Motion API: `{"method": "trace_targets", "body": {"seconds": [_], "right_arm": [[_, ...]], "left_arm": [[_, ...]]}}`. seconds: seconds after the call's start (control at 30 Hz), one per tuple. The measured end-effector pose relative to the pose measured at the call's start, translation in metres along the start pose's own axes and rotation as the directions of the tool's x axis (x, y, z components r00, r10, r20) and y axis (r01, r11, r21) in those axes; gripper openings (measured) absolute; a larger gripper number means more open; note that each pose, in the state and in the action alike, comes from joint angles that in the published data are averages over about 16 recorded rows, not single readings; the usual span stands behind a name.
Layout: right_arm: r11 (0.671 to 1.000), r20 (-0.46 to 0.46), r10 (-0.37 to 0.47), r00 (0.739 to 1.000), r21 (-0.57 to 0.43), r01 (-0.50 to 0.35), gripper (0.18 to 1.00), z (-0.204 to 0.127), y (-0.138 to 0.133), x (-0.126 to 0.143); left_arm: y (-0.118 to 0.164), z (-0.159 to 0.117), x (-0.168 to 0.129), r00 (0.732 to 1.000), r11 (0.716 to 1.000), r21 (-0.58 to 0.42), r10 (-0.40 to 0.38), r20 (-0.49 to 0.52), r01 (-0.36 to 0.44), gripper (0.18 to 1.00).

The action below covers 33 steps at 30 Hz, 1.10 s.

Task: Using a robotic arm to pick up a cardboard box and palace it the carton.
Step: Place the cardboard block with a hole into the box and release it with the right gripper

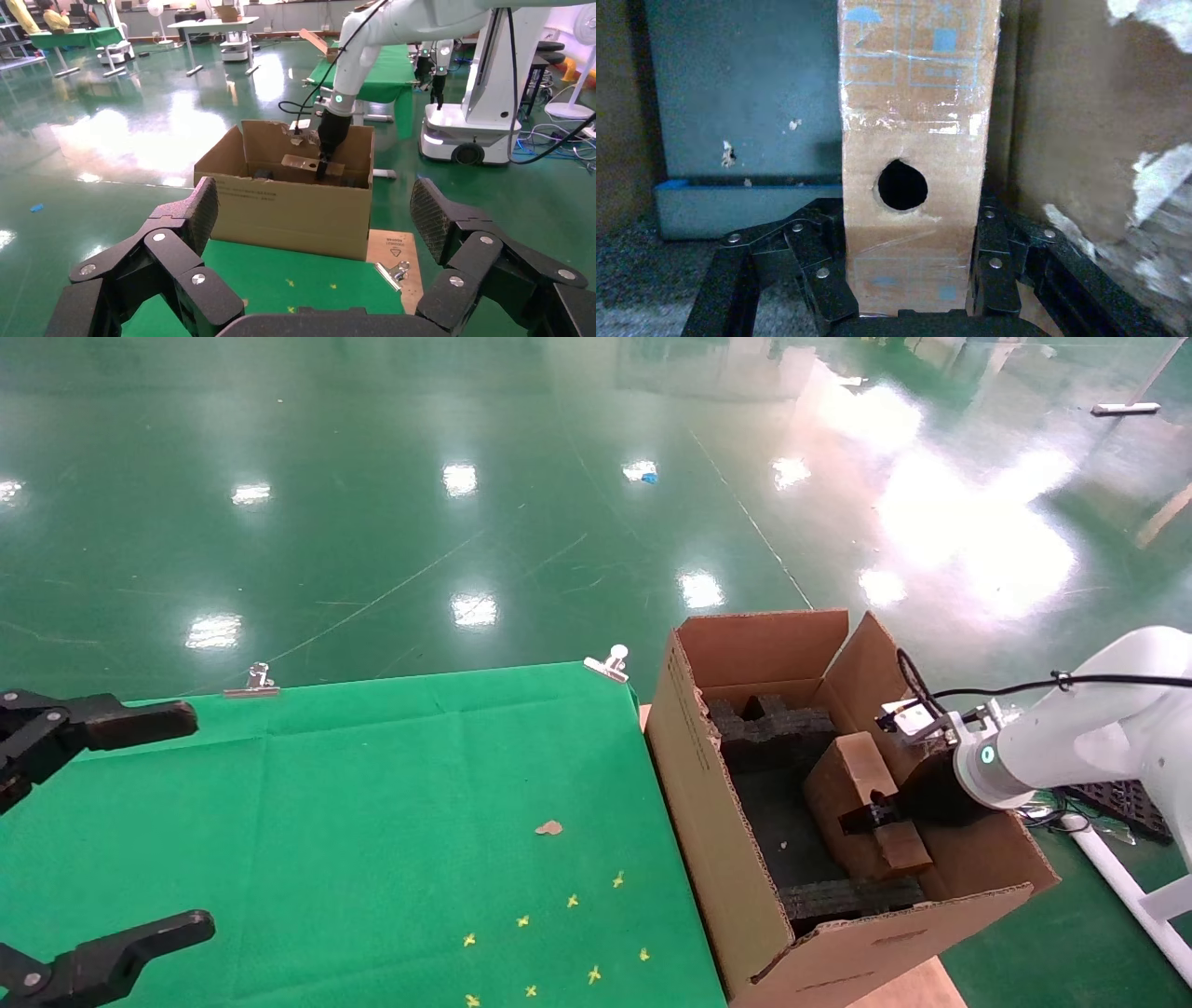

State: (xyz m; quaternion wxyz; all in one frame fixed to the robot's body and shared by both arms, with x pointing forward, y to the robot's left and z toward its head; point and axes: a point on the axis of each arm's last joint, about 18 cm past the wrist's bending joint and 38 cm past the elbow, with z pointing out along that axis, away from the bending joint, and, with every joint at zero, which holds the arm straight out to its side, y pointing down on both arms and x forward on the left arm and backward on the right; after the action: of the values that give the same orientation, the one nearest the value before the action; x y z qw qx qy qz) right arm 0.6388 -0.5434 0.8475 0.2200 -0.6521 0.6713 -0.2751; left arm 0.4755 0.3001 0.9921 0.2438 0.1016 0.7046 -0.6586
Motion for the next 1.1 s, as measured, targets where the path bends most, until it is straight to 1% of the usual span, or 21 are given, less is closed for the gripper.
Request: {"method": "trace_targets", "body": {"seconds": [0.23,0.43,0.63,0.83,1.1], "right_arm": [[0.999,0.014,-0.006,1.000,0.035,0.006,0.318,0.004,0.003,0.003],[0.999,0.016,-0.010,1.000,0.040,0.009,0.331,0.002,0.004,0.006],[0.999,0.011,-0.009,1.000,0.035,0.009,0.373,0.000,0.003,0.008],[0.999,0.005,-0.011,1.000,0.034,0.010,0.448,-0.003,-0.001,0.008],[0.999,0.000,-0.015,1.000,0.039,0.015,0.607,-0.012,-0.010,0.008]], "left_arm": [[0.000,0.000,0.000,1.000,1.000,0.000,0.000,0.000,0.000,1.000],[0.000,0.000,0.000,1.000,1.000,0.000,0.000,0.000,0.000,1.000],[0.000,0.000,0.000,1.000,1.000,0.000,0.000,0.000,0.000,1.000],[0.000,0.000,0.000,1.000,1.000,0.000,0.000,0.000,0.000,1.000],[0.000,0.000,0.000,1.000,1.000,0.000,0.000,0.000,0.000,1.000]]}}
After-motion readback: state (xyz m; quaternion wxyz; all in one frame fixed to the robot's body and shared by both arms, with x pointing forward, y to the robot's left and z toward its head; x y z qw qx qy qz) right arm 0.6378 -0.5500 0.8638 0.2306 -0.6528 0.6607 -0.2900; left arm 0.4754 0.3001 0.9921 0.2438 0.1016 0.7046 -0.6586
